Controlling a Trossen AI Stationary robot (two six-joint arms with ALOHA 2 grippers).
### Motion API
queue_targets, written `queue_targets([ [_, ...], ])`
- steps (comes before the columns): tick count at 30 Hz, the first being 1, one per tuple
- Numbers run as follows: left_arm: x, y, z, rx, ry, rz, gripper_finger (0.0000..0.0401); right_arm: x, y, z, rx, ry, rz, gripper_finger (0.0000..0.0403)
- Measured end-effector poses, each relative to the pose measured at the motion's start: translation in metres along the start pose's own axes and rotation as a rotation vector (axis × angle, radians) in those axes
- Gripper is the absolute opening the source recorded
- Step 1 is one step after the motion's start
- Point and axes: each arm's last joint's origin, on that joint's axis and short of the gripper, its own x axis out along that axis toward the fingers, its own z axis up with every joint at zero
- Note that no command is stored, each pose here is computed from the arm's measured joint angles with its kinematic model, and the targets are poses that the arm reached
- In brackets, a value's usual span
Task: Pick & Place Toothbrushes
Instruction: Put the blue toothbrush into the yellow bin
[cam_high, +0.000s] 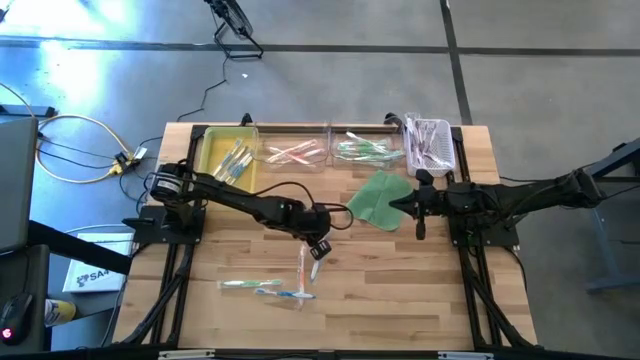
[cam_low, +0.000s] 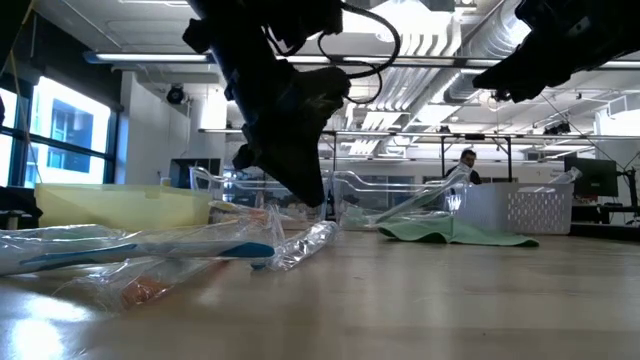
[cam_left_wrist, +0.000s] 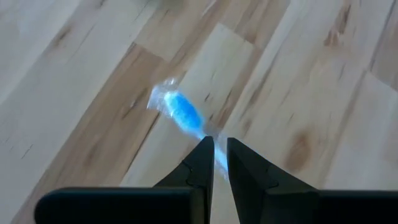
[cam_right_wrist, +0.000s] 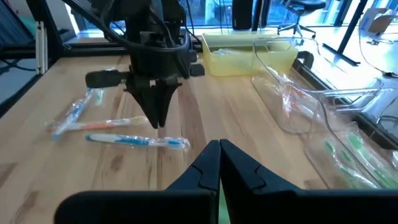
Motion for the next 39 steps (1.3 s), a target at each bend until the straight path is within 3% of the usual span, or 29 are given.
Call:
queue_targets([
  [10, 0.006, -0.010, 0.013, 0.170, -0.157, -0.085, 0.0042, 0.000, 0.000, -0.001, -0.028, 0.010, 0.000, 0.0002],
  [14, 0.003, -0.015, 0.019, 0.049, -0.198, -0.143, 0.0024, 0.000, 0.000, -0.001, -0.029, 0.010, -0.001, 0.0002],
  [17, -0.005, -0.023, 0.025, 0.045, -0.197, -0.145, 0.0004, 0.000, 0.000, -0.001, -0.029, 0.011, -0.001, 0.0002],
  [23, -0.020, -0.033, 0.025, 0.057, -0.071, 0.049, 0.0001, 0.000, 0.000, -0.002, -0.031, 0.018, -0.001, 0.0002],
  [28, -0.020, -0.029, 0.021, -0.031, 0.033, 0.138, 0.0001, 0.000, 0.000, -0.002, -0.031, 0.018, -0.002, 0.0002],
  [39, -0.015, -0.030, 0.021, 0.023, 0.042, 0.122, 0.0017, 0.000, 0.000, -0.003, -0.030, 0.027, -0.002, 0.0002],
])
